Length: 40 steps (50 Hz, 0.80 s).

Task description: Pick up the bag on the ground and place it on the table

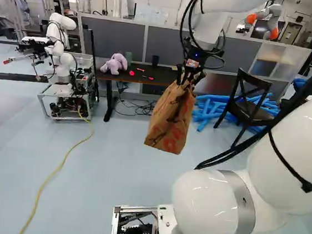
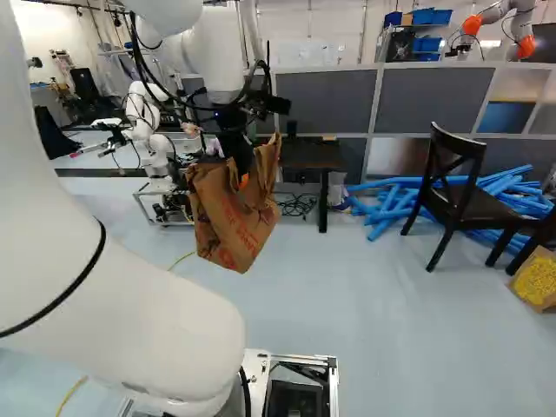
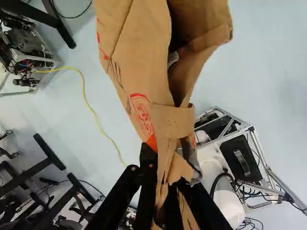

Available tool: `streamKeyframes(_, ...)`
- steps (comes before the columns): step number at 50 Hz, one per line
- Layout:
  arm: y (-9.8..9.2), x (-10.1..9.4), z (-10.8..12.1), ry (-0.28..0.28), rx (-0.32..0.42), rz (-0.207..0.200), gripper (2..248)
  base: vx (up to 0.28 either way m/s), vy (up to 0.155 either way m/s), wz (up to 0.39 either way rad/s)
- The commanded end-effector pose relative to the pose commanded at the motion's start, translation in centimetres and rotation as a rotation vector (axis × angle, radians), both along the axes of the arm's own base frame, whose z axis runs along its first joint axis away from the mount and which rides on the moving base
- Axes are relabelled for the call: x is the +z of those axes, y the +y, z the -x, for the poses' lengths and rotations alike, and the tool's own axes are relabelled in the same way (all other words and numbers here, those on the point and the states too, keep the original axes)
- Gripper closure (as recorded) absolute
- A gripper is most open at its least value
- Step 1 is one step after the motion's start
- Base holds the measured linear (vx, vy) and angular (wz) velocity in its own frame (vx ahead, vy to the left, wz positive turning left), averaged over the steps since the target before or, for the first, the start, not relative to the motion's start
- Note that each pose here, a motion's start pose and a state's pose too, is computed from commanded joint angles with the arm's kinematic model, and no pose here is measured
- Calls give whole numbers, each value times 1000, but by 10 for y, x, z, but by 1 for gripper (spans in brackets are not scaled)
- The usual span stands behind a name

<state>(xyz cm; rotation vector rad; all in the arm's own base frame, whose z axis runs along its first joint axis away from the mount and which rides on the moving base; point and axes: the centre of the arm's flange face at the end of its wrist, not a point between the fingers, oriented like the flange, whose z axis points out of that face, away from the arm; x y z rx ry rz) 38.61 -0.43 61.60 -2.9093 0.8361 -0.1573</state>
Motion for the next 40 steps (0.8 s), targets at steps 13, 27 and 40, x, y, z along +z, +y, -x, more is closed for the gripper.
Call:
streamKeyframes(13, 0, 0, 0, 0, 0, 0, 229, 126, -73, 0)
streamKeyframes(27, 0, 0, 0, 0, 0, 0, 229, 134, -78, -2)
streamKeyframes(40, 0, 0, 0, 0, 0, 0, 229, 135, -78, 2)
